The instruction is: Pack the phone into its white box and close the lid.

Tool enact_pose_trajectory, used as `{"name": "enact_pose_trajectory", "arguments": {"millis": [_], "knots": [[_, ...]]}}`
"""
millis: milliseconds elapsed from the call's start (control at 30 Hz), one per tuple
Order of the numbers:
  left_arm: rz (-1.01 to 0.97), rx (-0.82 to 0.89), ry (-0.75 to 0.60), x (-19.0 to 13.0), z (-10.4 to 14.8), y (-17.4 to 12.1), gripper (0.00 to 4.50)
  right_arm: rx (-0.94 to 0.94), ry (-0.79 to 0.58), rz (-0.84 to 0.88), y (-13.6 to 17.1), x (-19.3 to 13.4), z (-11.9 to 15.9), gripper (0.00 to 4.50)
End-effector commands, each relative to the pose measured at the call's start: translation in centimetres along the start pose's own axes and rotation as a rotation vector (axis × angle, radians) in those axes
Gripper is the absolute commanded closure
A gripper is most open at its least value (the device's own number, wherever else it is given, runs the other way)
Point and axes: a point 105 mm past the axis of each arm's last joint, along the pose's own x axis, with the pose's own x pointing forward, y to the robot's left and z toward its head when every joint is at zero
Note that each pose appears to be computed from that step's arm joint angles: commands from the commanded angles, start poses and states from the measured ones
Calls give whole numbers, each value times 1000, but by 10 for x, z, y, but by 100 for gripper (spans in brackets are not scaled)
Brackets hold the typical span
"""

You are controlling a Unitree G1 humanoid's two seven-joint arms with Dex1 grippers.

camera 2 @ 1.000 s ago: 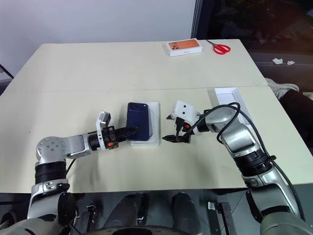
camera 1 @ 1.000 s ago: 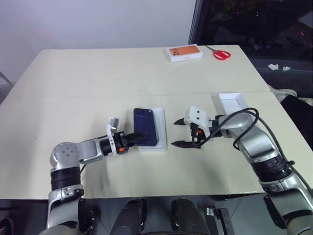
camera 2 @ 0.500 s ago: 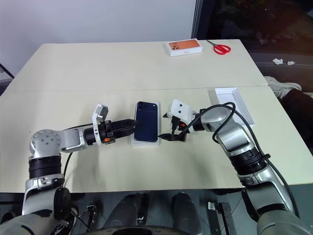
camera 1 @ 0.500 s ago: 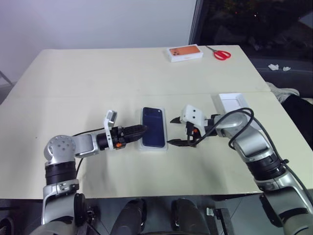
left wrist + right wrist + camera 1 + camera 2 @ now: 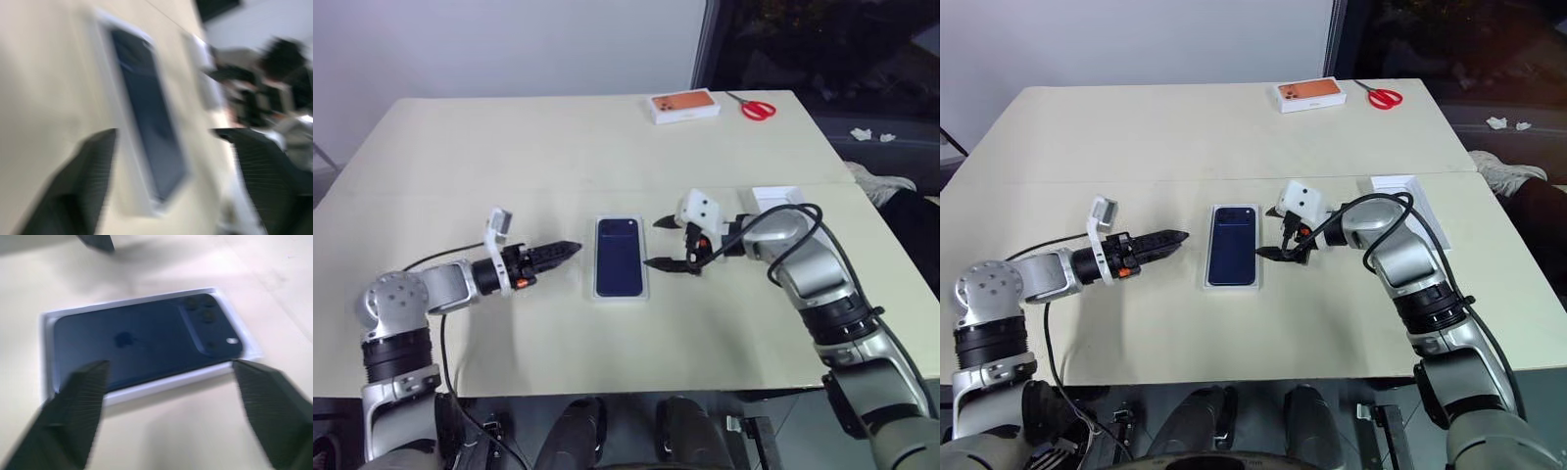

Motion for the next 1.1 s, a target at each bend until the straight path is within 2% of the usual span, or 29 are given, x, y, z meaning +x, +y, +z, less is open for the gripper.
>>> {"name": "enact_pose_trajectory", "arguments": {"millis": [33,133,167,300,433,533,600,800,967,1100], "knots": [[132,158,-38,3,7,13,290,-50,9,-38,-5,1,-2,252],[134,276,8,11,-4,12,448,-87,77,-71,-10,4,-17,404],[138,302,24,17,-9,12,450,-104,101,-71,-9,6,-23,439],[159,407,87,39,-23,13,450,-132,145,-57,-2,16,-32,439],[118,434,116,58,-28,2,450,-131,128,-50,4,23,-27,439],[106,477,177,73,-43,2,450,-118,117,-34,10,25,-26,439],[72,449,210,79,-54,-2,450,-131,124,-22,13,24,-27,439],[-28,424,271,93,-80,-22,450,-109,147,-10,17,11,-35,439],[-82,426,261,106,-86,-41,450,-108,200,-43,8,-11,-49,439],[-106,444,279,112,-91,-47,450,-82,202,1,15,-21,-52,439]]}}
